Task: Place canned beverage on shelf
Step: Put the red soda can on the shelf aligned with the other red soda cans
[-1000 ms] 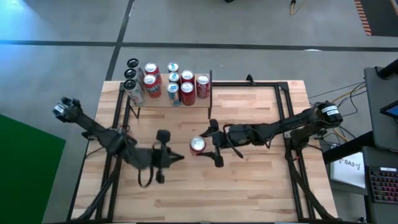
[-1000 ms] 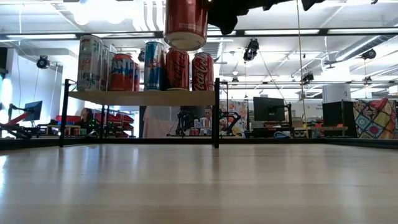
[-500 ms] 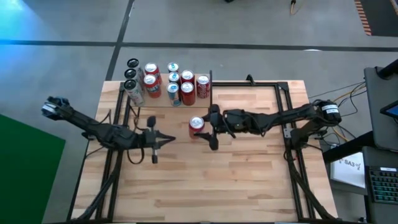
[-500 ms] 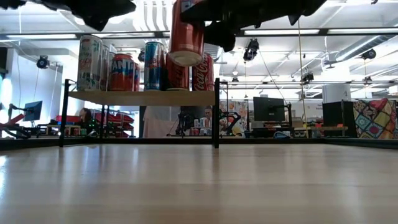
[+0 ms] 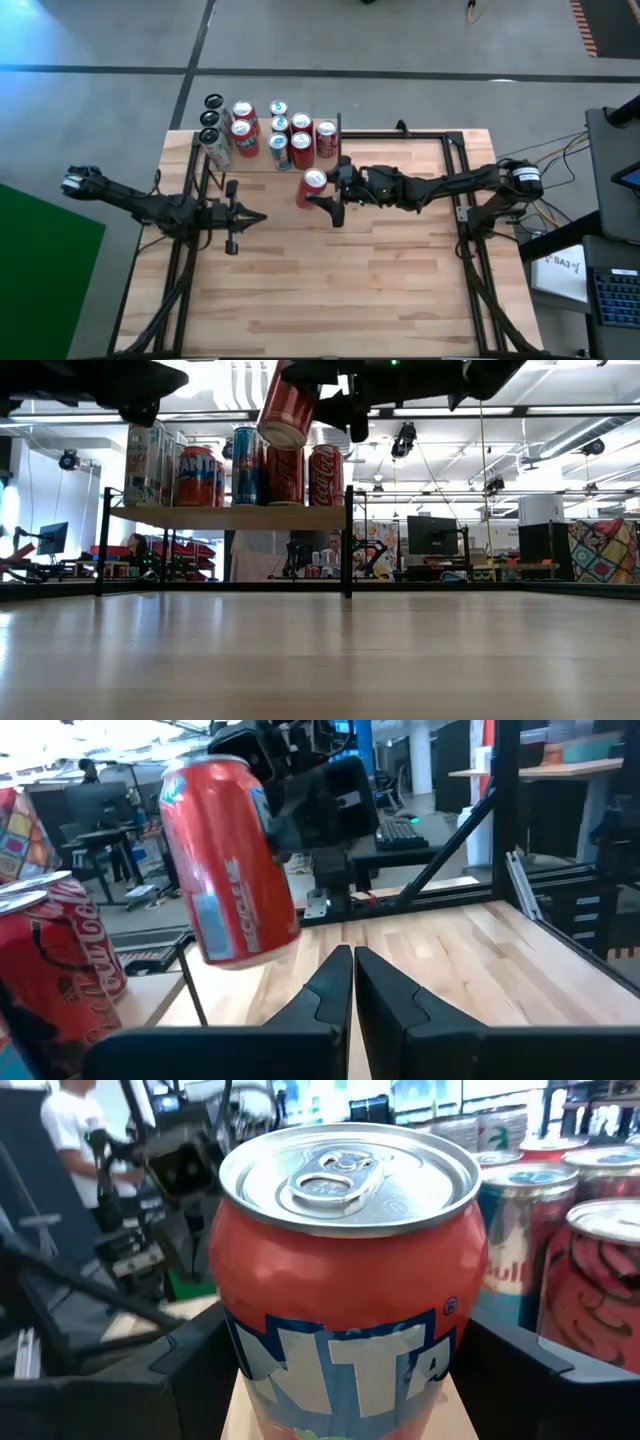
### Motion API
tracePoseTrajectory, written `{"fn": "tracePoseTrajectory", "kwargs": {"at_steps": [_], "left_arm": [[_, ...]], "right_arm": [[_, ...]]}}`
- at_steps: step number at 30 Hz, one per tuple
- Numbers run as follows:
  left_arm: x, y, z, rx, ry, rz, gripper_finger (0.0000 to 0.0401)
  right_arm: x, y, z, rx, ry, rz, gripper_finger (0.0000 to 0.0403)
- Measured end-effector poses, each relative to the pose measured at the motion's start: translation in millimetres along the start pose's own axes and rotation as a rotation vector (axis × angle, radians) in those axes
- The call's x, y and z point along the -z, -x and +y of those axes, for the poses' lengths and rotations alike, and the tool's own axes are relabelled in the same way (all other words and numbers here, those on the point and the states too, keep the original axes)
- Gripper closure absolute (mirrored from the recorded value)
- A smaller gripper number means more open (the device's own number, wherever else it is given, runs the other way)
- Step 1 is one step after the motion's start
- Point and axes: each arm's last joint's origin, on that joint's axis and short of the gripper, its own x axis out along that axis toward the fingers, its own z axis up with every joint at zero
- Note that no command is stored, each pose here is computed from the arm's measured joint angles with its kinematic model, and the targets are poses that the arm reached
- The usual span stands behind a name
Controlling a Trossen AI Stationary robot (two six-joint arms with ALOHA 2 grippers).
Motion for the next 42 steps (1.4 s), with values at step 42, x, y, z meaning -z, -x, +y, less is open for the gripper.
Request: {"fn": "tracePoseTrajectory", "kwargs": {"at_steps": [42], "left_arm": [[13, 48, 48, -0.008, 0.047, -0.068, 0.0401]], "right_arm": [[-23, -104, -26, 0.058, -0.017, 0.085, 0.0112]]}}
